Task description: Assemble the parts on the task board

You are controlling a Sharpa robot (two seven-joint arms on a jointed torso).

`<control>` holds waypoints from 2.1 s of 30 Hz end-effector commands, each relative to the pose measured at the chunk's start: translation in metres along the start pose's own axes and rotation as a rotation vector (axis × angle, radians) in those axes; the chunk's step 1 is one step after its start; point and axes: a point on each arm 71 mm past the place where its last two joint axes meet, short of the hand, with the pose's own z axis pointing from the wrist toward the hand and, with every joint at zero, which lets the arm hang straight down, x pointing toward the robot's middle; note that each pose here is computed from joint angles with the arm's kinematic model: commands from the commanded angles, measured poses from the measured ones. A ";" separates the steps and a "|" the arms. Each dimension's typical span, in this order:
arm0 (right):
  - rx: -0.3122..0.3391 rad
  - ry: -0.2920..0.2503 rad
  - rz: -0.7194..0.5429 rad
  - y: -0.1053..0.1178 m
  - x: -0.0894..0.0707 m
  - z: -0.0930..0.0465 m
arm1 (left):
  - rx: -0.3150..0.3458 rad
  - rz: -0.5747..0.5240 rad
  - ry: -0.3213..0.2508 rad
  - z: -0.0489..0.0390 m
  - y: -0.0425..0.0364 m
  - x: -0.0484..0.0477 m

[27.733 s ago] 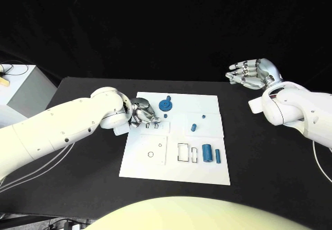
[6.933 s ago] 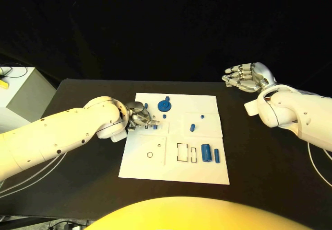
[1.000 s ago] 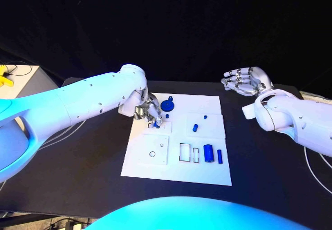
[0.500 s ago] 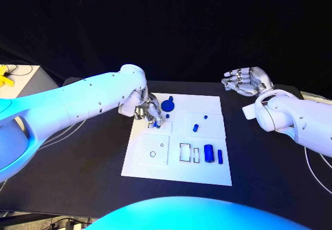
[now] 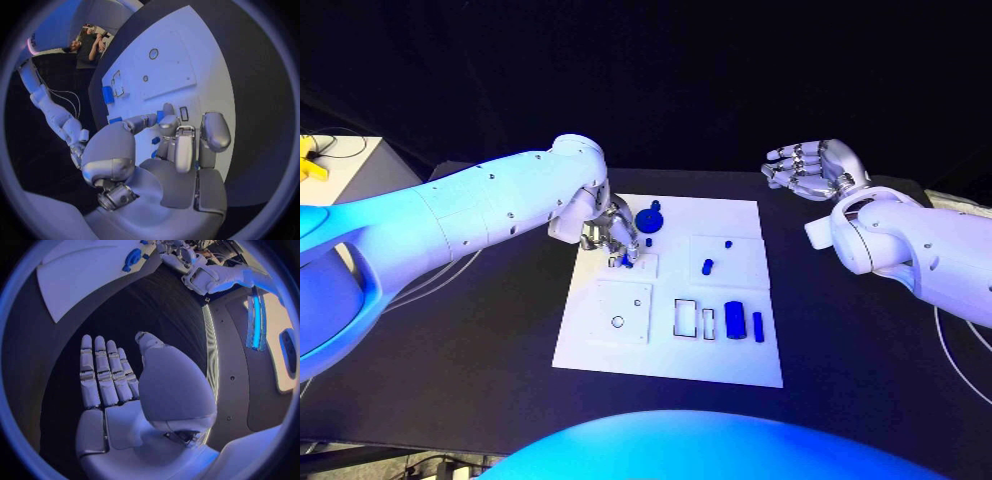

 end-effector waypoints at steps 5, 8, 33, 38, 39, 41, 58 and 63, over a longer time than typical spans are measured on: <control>-0.016 0.008 0.003 0.002 0.002 0.000 | 0.013 0.010 0.040 0.0014 -0.0034 0.0027; -0.016 0.008 0.003 0.002 0.002 0.000 | 0.013 0.013 0.048 0.0016 -0.0034 0.0029; -0.017 0.010 0.004 0.002 0.003 0.000 | 0.010 0.012 0.070 0.0033 -0.0028 0.0018; -0.018 0.011 0.005 0.003 0.003 0.000 | 0.009 0.009 0.067 0.0052 -0.0052 0.0007; -0.018 0.011 0.005 0.003 0.003 0.000 | 0.009 0.009 0.067 0.0056 -0.0058 0.0006; -0.018 0.012 0.005 0.003 0.003 0.000 | 0.008 0.009 0.068 0.0064 -0.0064 0.0003; -0.019 0.016 0.008 0.004 0.004 0.000 | -0.005 0.019 0.135 0.0139 -0.0088 0.0016; -0.019 0.017 0.009 0.004 0.004 0.000 | -0.009 0.023 0.146 0.0162 -0.0089 0.0039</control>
